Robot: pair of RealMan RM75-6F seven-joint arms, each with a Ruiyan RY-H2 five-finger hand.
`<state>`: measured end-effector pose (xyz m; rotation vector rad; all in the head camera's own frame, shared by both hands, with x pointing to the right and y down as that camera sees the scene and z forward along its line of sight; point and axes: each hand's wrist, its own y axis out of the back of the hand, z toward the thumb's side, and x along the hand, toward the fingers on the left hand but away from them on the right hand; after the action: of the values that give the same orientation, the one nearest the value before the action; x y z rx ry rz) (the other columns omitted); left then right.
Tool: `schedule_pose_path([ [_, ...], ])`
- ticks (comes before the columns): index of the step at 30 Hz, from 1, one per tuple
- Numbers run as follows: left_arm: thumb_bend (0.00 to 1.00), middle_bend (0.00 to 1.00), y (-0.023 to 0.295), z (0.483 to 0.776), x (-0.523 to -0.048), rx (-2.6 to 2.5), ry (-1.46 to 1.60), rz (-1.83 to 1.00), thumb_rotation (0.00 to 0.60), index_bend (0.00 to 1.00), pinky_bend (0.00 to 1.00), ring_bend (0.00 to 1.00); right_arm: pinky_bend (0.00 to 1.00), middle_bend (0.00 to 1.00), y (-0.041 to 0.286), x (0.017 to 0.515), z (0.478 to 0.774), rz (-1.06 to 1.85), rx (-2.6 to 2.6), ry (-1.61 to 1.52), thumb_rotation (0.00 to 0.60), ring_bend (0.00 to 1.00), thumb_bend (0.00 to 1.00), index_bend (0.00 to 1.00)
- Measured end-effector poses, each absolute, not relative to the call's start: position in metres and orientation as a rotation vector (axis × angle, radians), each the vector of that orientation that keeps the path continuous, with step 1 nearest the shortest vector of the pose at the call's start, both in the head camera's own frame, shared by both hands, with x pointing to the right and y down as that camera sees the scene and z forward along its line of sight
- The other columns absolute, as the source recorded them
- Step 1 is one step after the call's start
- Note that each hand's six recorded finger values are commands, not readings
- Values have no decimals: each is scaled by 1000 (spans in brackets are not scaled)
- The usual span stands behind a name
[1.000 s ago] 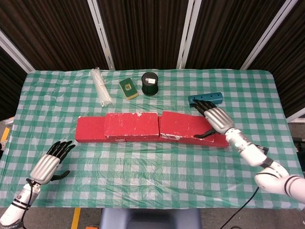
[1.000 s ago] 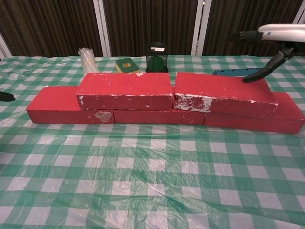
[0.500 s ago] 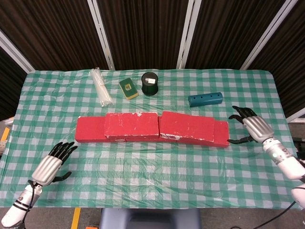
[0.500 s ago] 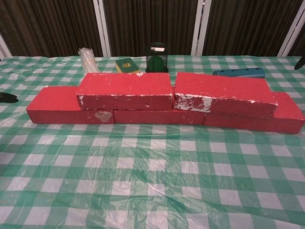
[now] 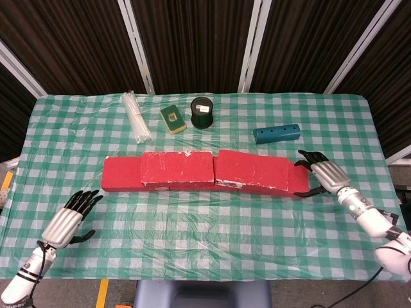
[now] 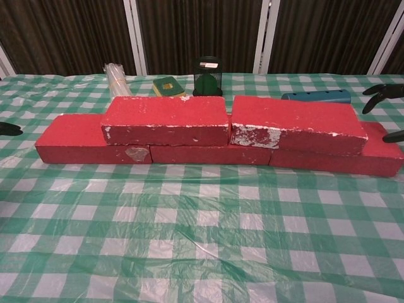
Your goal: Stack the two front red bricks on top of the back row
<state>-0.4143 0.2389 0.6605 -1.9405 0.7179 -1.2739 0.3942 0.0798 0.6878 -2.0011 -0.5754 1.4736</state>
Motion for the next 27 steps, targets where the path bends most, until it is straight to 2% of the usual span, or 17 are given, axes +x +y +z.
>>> schedule_pose_path([
  [19, 272, 0, 238, 660, -416, -1943, 724, -1275, 600, 0, 0, 0, 66, 0, 76, 366, 695, 1441, -2039, -564, 376, 0, 13, 276],
  [27, 273, 0, 237, 658, -417, -1940, 730, -1272, 600, 0, 0, 0, 66, 0, 78, 372, 692, 1451, -2030, -576, 376, 0, 13, 271],
])
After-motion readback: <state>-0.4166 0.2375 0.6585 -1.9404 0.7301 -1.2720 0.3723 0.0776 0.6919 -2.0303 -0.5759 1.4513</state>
